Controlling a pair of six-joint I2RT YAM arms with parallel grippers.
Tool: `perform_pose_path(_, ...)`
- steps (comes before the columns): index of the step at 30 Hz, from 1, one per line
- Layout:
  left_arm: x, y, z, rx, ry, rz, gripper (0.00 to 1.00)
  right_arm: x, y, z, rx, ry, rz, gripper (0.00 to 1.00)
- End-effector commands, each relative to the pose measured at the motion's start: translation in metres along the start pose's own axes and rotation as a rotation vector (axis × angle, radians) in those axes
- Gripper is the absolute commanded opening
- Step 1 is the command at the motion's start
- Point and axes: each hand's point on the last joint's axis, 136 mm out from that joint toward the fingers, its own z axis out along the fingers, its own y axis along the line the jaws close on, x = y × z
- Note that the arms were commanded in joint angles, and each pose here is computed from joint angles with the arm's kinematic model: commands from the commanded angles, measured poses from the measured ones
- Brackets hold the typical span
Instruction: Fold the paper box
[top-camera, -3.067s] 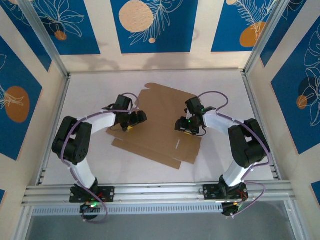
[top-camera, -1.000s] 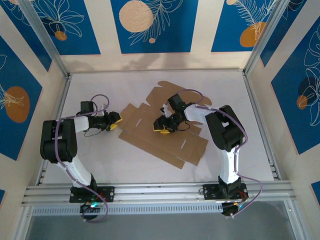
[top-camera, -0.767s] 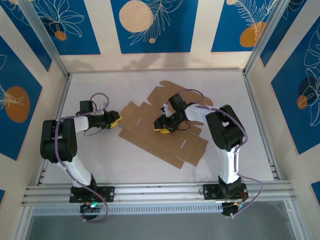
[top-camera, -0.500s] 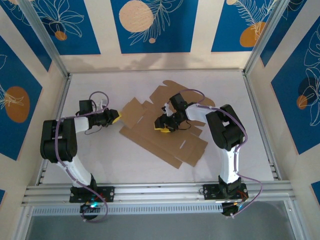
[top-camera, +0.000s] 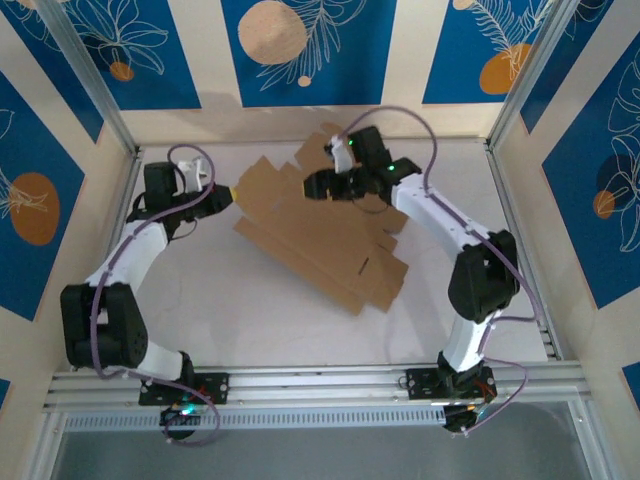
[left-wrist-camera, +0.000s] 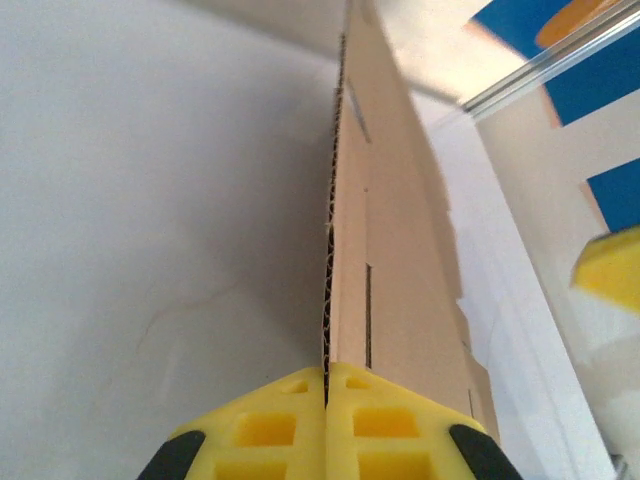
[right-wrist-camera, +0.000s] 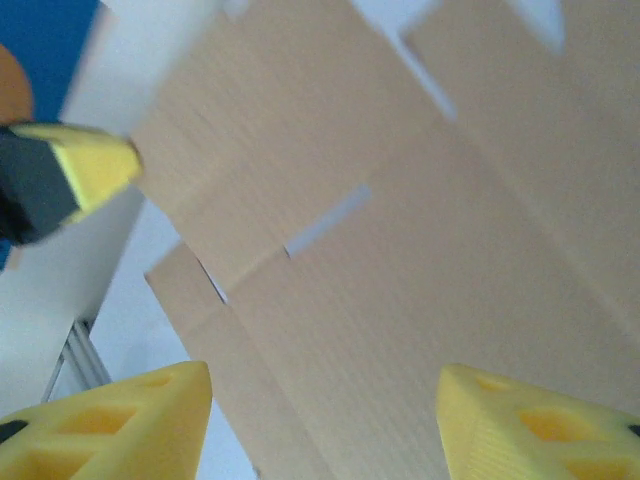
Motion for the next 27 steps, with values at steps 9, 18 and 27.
perform_pose_path(9,-0.040,-0.116,-0.040,0.077,-0.116,0.425,0.00,-0.063,0.076,-0.069,-0.019,-0.245,-1.116,0.75)
perform_pose_path(18,-0.060,-0.167,-0.071,0.125,-0.235,0.634,0.00,-0.060,0.101,-0.066,-0.013,-0.265,-1.432,0.76)
perform_pose_path(27,-0.070,-0.214,-0.087,0.199,-0.325,0.857,0.00,-0.091,0.143,-0.090,0.247,-0.341,-1.872,0.87)
